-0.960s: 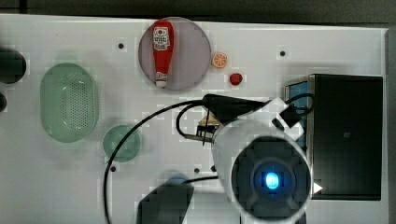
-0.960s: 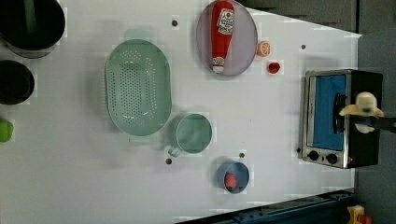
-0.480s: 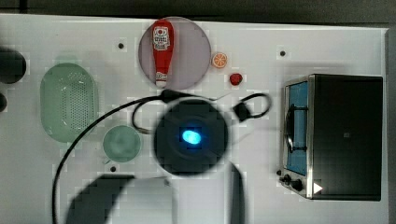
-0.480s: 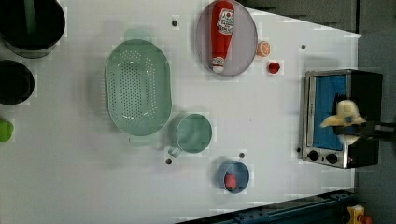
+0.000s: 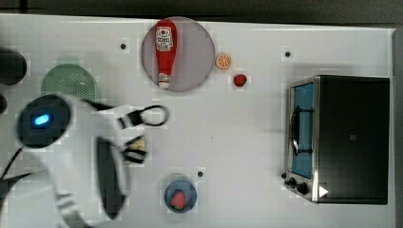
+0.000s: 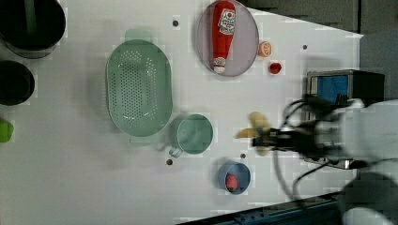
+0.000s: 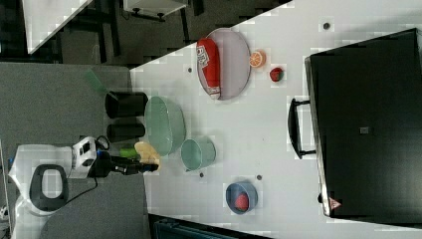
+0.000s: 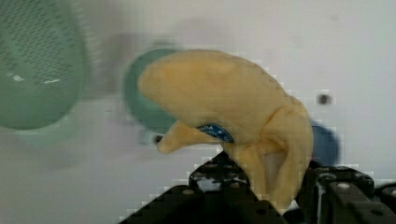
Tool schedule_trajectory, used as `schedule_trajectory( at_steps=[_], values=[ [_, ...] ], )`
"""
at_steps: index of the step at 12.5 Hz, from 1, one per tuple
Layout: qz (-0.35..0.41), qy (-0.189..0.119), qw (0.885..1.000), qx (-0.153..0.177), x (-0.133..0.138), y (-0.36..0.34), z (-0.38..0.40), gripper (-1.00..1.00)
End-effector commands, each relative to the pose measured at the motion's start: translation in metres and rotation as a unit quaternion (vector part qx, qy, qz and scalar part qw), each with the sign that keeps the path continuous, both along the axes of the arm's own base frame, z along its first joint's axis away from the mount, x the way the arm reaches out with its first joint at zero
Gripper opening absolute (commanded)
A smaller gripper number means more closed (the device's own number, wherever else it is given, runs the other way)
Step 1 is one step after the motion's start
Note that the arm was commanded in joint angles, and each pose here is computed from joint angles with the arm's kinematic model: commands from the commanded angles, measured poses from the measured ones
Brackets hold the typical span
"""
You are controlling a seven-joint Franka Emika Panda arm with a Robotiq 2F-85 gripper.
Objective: Pick Banana and place it in mug.
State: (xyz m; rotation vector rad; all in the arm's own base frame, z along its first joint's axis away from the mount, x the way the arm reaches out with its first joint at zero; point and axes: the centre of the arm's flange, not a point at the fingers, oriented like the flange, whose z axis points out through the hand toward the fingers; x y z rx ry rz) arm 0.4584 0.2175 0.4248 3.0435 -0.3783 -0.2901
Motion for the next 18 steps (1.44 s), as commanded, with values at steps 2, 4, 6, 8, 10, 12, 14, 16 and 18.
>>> schedule_trajectory(
  at_steps=[2, 4, 6, 8, 10, 12, 14, 16, 18],
  values=[
    [-0.098, -0.045, 0.994, 0.009, 0.002, 0.03, -0.029, -0.38],
    [-0.116, -0.051, 0.992, 0.015, -0.002, 0.036, -0.064, -0.38],
    [-0.126, -0.055, 0.99, 0.022, -0.007, 0.035, -0.095, -0.38],
    [-0.129, -0.058, 0.989, 0.029, -0.012, 0.032, -0.121, -0.38],
    [-0.133, -0.058, 0.989, 0.035, -0.014, 0.03, -0.14, -0.38],
    [-0.135, -0.053, 0.989, 0.039, -0.016, 0.029, -0.156, -0.15],
    [-0.133, -0.058, 0.988, 0.046, -0.016, 0.033, -0.161, 0.3],
    [-0.135, -0.068, 0.987, 0.049, -0.013, 0.032, -0.154, 0.75],
    [-0.136, -0.074, 0.987, 0.045, -0.013, 0.028, -0.142, 1.0]
  ],
)
